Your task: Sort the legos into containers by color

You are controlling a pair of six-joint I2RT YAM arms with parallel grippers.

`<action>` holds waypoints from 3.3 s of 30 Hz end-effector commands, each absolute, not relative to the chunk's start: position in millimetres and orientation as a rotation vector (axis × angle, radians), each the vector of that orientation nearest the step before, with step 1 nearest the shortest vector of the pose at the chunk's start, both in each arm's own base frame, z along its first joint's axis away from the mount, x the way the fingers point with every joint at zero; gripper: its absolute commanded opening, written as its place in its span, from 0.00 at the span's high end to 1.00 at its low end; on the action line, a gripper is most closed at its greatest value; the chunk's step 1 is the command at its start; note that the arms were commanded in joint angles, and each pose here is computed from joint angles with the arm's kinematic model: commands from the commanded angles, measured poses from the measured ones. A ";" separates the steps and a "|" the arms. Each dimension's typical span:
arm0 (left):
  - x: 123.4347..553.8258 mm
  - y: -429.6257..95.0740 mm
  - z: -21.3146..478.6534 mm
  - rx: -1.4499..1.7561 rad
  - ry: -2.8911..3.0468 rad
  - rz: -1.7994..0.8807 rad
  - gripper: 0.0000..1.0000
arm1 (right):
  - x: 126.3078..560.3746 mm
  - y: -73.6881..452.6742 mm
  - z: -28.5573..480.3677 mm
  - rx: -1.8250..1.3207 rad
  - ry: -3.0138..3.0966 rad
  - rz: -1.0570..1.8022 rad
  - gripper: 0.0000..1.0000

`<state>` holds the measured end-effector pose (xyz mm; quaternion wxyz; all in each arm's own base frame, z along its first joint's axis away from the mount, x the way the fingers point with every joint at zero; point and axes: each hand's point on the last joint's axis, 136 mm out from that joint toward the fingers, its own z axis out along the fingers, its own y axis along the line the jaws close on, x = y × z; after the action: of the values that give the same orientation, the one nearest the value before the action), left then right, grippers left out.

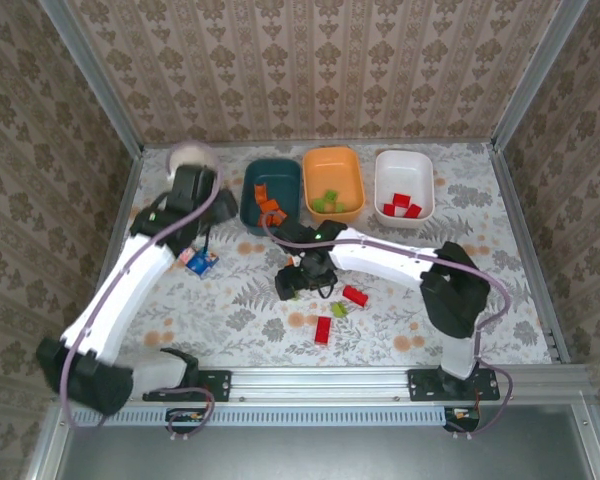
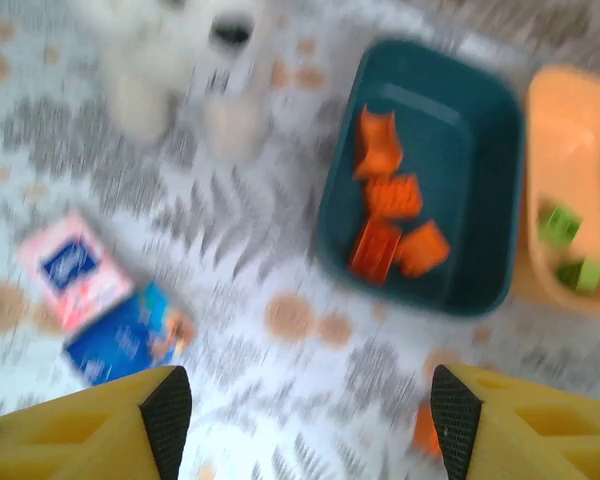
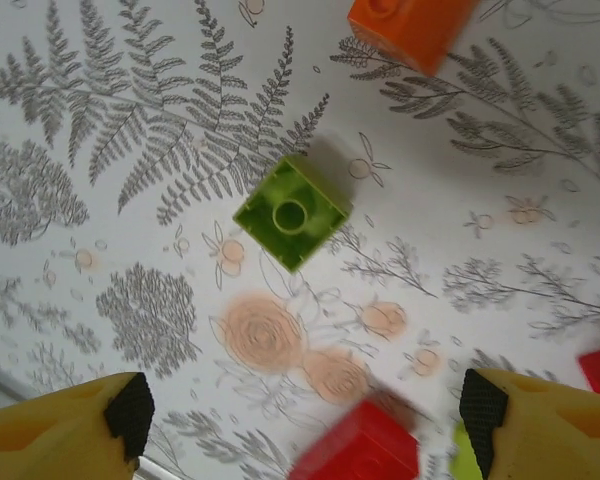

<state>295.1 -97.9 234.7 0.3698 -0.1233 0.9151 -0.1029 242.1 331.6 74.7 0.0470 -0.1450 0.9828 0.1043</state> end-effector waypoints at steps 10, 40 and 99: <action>190.1 -96.5 212.9 -0.174 2.298 -0.603 0.31 | 244.9 348.9 32.9 0.118 3.166 0.246 0.29; 199.7 -157.3 210.0 -0.038 2.322 -0.888 0.33 | 338.7 297.3 126.5 0.059 2.824 0.155 0.75; 237.1 -196.6 204.0 0.171 2.424 -0.772 0.31 | 434.4 242.7 307.6 -0.045 2.162 0.612 0.49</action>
<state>243.5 -194.8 195.9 0.2935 0.0307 0.9112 -0.2874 457.6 239.8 325.1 0.4340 -0.0126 0.8635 0.2565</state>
